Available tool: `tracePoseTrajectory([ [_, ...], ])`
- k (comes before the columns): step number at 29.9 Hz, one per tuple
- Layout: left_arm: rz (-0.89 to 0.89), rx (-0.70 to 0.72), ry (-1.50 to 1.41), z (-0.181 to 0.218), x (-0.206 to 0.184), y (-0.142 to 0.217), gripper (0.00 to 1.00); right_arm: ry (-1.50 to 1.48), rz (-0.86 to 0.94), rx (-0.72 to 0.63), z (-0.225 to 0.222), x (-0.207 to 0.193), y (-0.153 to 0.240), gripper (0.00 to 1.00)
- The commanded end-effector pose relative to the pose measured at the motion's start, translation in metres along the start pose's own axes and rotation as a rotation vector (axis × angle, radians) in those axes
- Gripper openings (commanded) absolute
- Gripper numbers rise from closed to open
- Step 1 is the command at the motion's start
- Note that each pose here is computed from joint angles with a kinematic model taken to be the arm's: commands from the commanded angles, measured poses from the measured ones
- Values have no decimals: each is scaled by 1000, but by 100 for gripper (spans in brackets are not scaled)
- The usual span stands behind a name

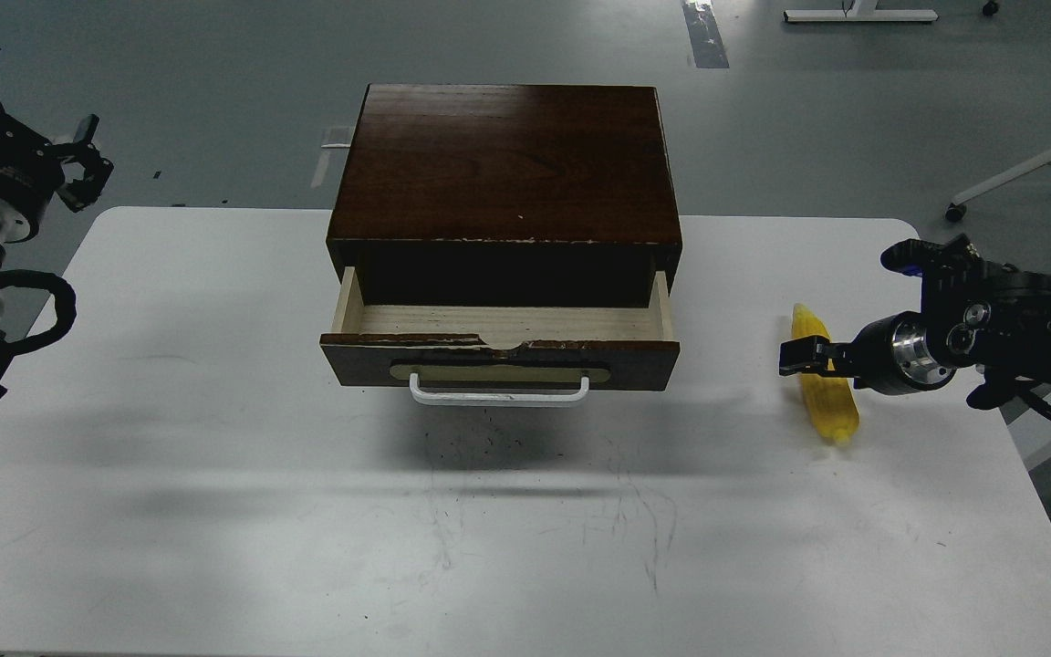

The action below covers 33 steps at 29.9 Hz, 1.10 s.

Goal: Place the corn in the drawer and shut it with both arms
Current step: 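Grasp the yellow corn cob with the right gripper, then lift the corn cob and carry it over the open drawer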

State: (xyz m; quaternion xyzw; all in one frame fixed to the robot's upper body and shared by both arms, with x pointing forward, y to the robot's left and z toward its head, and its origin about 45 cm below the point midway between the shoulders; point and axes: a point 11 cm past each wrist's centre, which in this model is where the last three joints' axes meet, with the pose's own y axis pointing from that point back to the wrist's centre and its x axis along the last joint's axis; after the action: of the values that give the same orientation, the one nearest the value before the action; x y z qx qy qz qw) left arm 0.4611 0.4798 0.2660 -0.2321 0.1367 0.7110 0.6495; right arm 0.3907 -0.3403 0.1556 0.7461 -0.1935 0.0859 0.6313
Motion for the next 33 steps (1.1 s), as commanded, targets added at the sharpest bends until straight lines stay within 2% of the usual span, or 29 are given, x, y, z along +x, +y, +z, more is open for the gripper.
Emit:
tracePoseTrajectory([
  [1, 3, -3, -5, 2, 2, 1, 98, 3, -8, 5, -1, -3, -1, 81],
  [5, 10, -7, -13, 7, 6, 2, 98, 27, 0, -15, 7, -1, 2, 56],
  [6, 12, -7, -14, 7, 7, 3, 98, 29, -1, -14, 8, -1, 3, 47],
  [7, 20, -5, -19, 8, 12, 5, 98, 22, 5, -18, 12, 1, 6, 30],
  [8, 28, -7, -26, 10, 16, 7, 98, 20, 8, -22, 15, 2, 7, 25],
  [14, 46, -15, -43, 18, 27, 13, 98, 4, 51, -15, 16, 18, 20, 22],
  [20, 53, -21, -56, 25, 31, 14, 98, 52, 201, 27, -10, 79, 76, 19],
  [24, 56, -4, -63, 21, 33, 16, 98, 174, 366, 75, -57, 134, 143, 16],
  [27, 54, 2, -65, 20, 33, 16, 98, 261, 439, 124, -96, 151, 181, 14],
  [30, 51, 8, -69, 19, 32, 15, 98, 431, 508, 165, -147, 157, 220, 12],
  [33, 51, 8, -70, 20, 32, 15, 98, 599, 524, 169, -186, 149, 230, 12],
])
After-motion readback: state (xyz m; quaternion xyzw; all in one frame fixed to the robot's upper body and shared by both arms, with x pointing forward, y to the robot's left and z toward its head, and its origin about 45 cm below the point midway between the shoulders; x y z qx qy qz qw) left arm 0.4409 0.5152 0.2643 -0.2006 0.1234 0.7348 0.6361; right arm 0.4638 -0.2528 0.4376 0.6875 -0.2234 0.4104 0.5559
